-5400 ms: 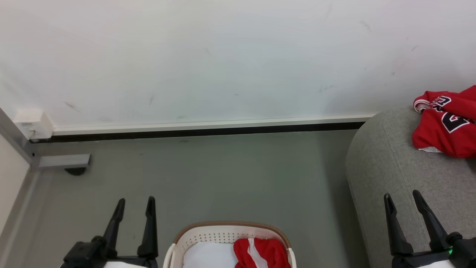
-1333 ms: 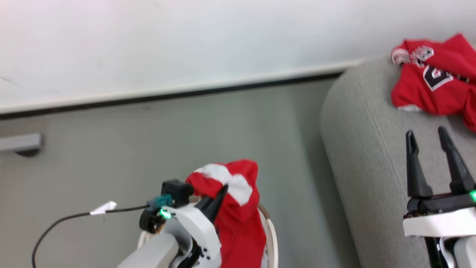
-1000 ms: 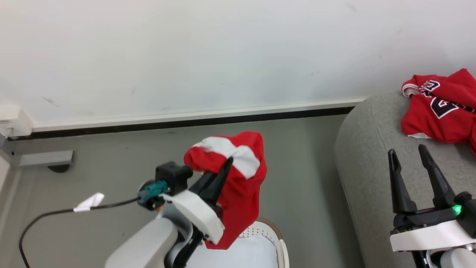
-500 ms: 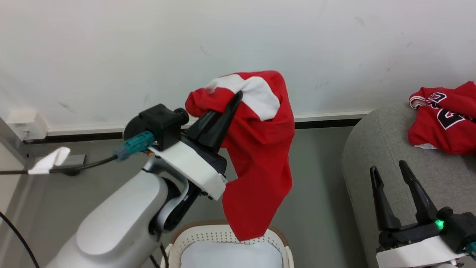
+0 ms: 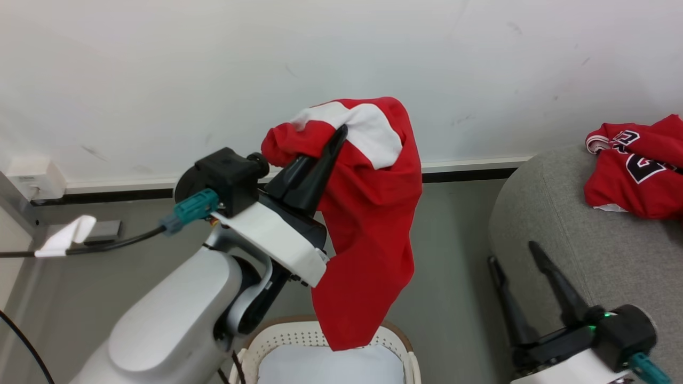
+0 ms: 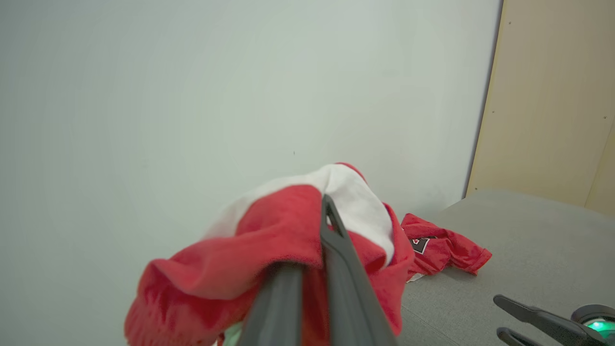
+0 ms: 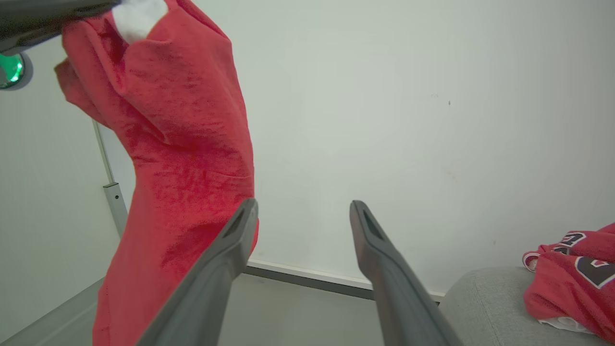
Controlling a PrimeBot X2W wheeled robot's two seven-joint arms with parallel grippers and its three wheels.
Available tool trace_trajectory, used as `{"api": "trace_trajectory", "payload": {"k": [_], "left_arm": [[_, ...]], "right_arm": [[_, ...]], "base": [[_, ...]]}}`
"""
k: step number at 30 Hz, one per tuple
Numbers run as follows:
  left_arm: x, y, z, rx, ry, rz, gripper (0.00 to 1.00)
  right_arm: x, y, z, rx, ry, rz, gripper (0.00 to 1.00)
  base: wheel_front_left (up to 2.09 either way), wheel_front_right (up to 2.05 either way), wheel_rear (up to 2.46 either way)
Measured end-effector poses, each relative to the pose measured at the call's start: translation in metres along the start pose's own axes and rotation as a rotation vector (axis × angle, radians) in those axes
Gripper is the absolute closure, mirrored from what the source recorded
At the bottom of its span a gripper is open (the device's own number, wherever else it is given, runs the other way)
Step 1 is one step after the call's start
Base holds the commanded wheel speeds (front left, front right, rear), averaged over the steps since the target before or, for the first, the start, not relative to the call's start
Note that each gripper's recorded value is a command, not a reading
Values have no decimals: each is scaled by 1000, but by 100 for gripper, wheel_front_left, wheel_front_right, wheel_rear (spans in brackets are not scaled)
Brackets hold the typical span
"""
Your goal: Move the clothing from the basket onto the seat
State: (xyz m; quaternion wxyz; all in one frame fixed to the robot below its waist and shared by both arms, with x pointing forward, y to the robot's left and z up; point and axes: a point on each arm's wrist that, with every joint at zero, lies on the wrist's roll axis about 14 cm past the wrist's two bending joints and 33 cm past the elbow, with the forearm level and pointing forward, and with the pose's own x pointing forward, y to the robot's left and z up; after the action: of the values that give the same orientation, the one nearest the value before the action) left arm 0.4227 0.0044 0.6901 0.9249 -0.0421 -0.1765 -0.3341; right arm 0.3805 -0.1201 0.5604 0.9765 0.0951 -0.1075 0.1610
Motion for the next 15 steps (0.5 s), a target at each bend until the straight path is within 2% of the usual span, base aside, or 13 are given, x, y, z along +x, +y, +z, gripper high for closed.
{"api": "trace_trajectory", "payload": {"k": [8, 15], "left_arm": [[-5, -9, -14, -28, 33, -5, 100], [-8, -20, -19, -54, 44, -21, 100]], "right_arm": [[10, 65, -25, 26, 87, 211, 0], [23, 101, -54, 53, 172, 308, 0]], "base": [[0, 0, 0], [0, 0, 0]]}}
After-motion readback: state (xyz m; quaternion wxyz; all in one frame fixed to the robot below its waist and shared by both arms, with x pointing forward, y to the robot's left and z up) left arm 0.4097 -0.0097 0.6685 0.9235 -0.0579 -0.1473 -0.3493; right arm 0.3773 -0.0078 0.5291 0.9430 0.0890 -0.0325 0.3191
